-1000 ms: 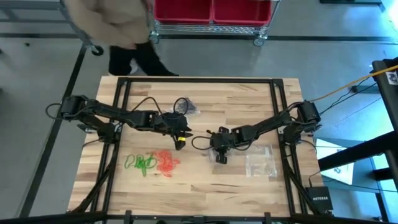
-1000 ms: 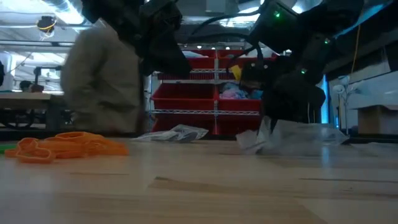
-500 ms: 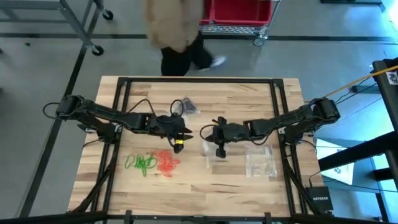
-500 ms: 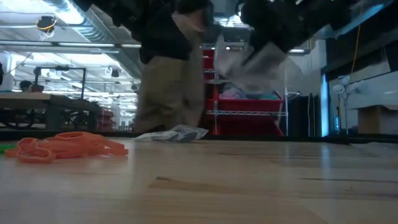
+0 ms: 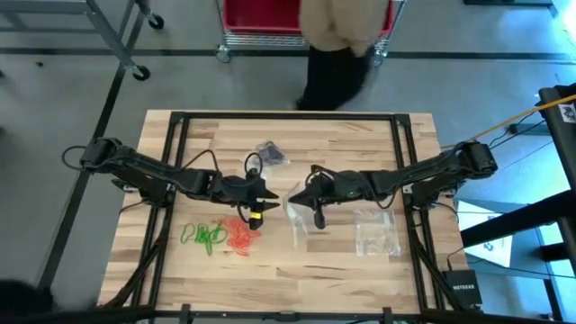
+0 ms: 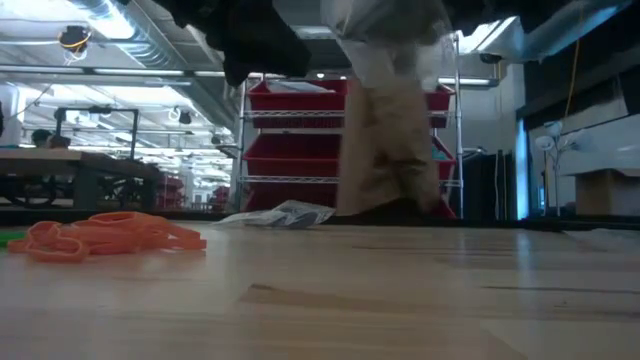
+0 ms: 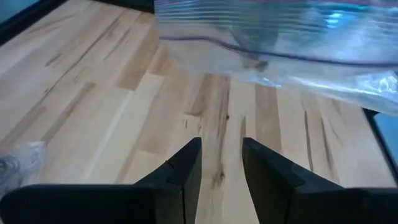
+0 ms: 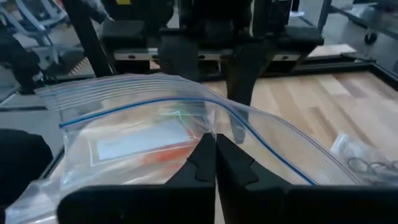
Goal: Sort rubber bands
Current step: Open the transparent zip bag
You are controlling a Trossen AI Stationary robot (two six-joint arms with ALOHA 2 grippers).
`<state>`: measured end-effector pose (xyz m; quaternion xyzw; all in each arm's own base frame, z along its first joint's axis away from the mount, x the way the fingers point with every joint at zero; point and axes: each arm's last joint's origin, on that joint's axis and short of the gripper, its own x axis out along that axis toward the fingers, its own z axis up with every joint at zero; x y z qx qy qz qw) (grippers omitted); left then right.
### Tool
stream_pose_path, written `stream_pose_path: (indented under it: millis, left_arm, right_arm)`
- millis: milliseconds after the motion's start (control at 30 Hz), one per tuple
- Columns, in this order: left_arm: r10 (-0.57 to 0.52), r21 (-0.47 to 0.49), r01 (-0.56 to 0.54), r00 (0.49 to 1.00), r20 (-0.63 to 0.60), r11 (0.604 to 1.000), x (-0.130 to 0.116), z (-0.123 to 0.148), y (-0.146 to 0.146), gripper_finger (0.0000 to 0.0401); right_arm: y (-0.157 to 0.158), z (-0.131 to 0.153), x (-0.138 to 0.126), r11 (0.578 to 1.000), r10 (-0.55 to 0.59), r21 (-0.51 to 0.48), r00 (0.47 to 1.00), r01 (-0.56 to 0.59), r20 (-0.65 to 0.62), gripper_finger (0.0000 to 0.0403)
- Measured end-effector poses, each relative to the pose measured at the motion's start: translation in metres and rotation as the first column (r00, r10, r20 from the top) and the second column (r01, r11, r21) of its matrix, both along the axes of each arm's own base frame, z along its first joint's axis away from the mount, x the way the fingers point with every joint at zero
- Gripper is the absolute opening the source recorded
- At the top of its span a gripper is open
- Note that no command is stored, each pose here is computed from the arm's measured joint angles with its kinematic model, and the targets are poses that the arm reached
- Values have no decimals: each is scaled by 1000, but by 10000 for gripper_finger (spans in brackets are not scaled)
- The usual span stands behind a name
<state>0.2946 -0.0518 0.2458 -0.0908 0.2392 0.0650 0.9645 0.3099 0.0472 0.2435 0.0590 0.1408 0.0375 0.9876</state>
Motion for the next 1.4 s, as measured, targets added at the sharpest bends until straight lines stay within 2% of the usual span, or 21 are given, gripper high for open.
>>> stream_pose_path:
  millis: [100, 300, 500, 700, 800, 933, 1167, 1400]
  left_arm:
    - [3, -3, -3, 999, 35, 1000, -3, 8, 0, 109]
    - [-5, 31, -3, 967, 254, 1000, -7, 39, 4, 109]
    - [26, 41, -42, 942, 335, 998, -6, 50, 15, 109]
    - [-6, 10, 1, 912, 411, 1000, -5, 58, 14, 109]
    - [-6, -40, 25, 908, 419, 999, -5, 58, 14, 112]
    - [-18, -79, 61, 889, 457, 995, -4, 62, 15, 136]
    - [-58, -77, 112, 861, 505, 991, -17, 78, 16, 188]
    - [-34, -77, 85, 860, 509, 993, -18, 80, 23, 193]
  right_arm:
    - [0, 8, 0, 1000, 8, -20, 998, -6, 58, 0]
    - [1, 23, 2, 995, 46, -98, 975, -25, 216, 0]
    - [-2, 36, 2, 994, 55, -109, 935, -18, 351, 0]
    - [-1, 43, 3, 992, 66, -127, 919, -17, 389, 0]
    - [0, 50, 4, 991, 82, -127, 910, -33, 407, 0]
    - [1, 62, 6, 990, 105, -128, 894, -54, 435, 0]
    - [-2, 72, 5, 990, 100, -132, 900, -47, 423, 0]
    - [-4, 70, 7, 990, 95, -134, 907, -43, 411, 0]
